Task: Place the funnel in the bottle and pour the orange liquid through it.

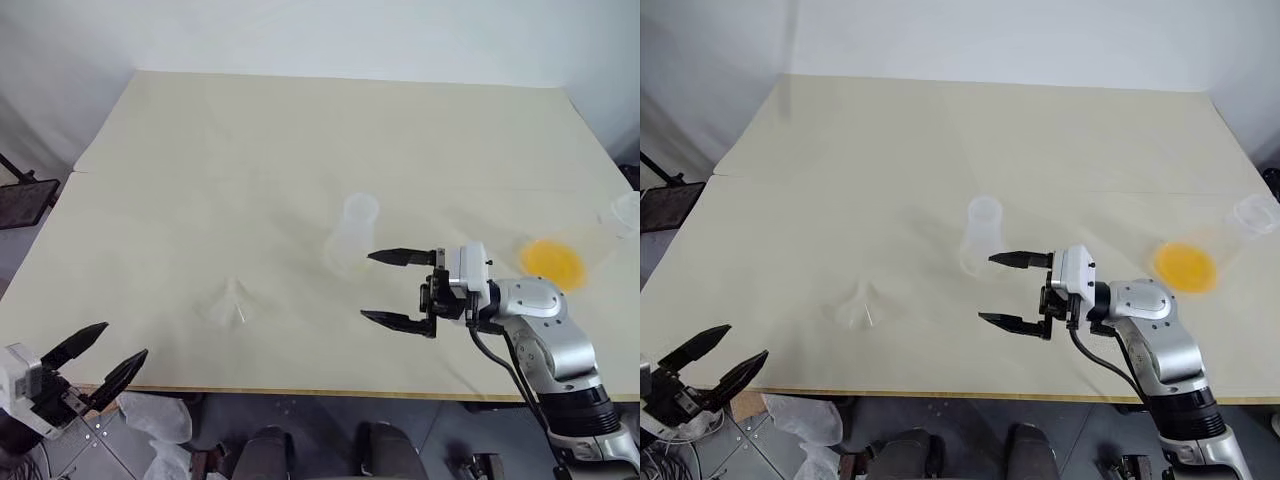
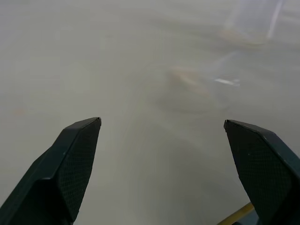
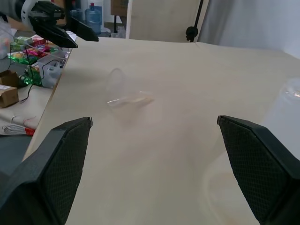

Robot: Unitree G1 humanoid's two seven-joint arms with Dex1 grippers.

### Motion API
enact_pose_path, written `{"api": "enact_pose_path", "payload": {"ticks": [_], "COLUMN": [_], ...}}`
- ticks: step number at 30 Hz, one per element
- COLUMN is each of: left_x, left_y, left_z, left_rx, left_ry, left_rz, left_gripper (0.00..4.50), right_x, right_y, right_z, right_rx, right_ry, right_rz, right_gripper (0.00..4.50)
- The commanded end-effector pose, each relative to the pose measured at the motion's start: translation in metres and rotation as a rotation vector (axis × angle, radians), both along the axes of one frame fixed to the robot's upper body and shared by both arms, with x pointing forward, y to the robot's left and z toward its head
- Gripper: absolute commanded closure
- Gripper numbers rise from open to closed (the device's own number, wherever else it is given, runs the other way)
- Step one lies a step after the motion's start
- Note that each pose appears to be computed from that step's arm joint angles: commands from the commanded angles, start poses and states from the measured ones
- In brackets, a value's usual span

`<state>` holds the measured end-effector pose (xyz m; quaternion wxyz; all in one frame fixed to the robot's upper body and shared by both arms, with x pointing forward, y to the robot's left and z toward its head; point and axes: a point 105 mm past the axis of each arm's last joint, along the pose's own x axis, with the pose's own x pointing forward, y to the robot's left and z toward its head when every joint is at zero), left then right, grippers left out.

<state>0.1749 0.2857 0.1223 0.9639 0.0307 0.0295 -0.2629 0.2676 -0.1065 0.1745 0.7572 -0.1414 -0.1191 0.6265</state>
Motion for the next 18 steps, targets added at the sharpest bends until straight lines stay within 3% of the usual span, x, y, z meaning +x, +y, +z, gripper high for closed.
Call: {"api": "enact_pose_path", "payload": {"ticks": [1,12,15,18], "left_x": [0.013,0.064,0.071,0.073], "left_y": [-0.025,-0.061,-0.057,-0.052], "left_z": [0.004,-0.019,-0.02,-0.018], "left_rx": [-0.026,-0.007,-0.008,-0.012], "left_ry": [-0.008,0.056,0.057,0.054], "left_rz": [-0.049,-0.087,-0.06,-0.048], "left_gripper": [0.03,0.03,0.6,1.56], "right_x": [-0.001,-0.005,-0.005,-0.007], "right_y": [-0.006,-0.017,-0.02,-0.022], "right_z": [0.001,-0.006,-0.005,-0.005], "right_rx": [-0.008,-0.03,-0.026,-0.024], "right_ry": [-0.028,-0.018,-0.024,-0.026], "right_rz": [-0.008,-0.078,-0.103,-0.124], "right_gripper": [0.0,0.0,0.0,0.0]}}
